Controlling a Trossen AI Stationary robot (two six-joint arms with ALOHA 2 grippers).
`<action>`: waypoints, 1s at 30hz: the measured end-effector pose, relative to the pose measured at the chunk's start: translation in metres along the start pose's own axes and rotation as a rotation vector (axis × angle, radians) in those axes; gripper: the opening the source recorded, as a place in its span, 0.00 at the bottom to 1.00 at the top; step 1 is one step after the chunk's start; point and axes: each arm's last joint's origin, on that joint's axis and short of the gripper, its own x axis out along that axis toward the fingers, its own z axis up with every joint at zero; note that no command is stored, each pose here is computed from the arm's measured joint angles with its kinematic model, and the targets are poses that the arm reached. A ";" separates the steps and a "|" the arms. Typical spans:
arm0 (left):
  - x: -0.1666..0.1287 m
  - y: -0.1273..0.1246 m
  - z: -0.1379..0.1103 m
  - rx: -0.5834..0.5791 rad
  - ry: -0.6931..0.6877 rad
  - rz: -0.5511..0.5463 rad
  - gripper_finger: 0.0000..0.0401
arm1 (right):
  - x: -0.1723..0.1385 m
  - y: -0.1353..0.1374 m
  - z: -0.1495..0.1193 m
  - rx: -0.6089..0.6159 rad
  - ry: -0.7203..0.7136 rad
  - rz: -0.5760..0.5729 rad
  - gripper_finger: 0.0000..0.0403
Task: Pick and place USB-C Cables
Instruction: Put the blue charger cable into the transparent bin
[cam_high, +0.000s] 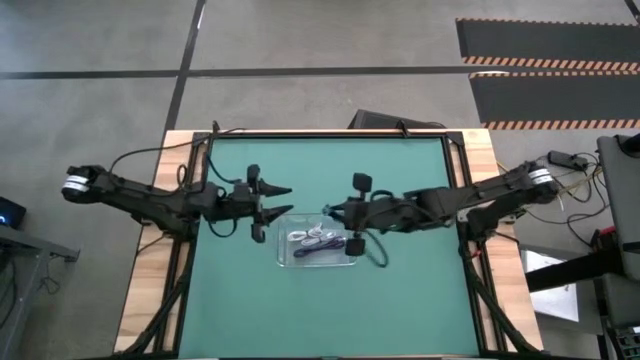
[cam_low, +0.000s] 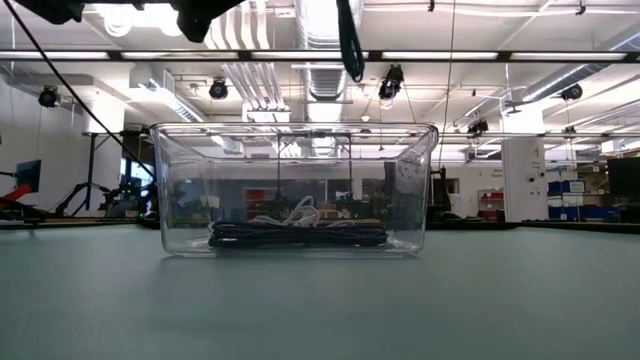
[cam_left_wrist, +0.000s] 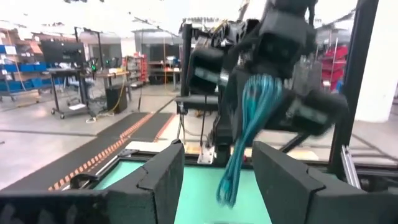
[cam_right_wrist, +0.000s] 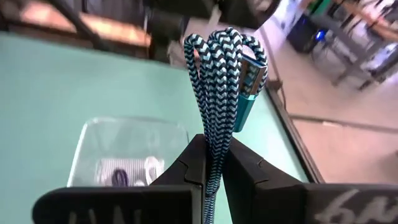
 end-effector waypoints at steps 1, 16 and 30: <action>0.000 0.000 -0.001 -0.003 -0.010 0.000 0.43 | 0.005 0.000 0.002 -0.010 0.027 -0.001 0.06; -0.013 0.004 0.010 -0.017 -0.031 0.000 0.43 | 0.068 0.018 0.005 -0.150 0.363 0.085 0.06; -0.013 0.004 0.010 -0.021 -0.033 -0.001 0.43 | 0.113 0.027 -0.025 -0.138 0.480 0.185 0.06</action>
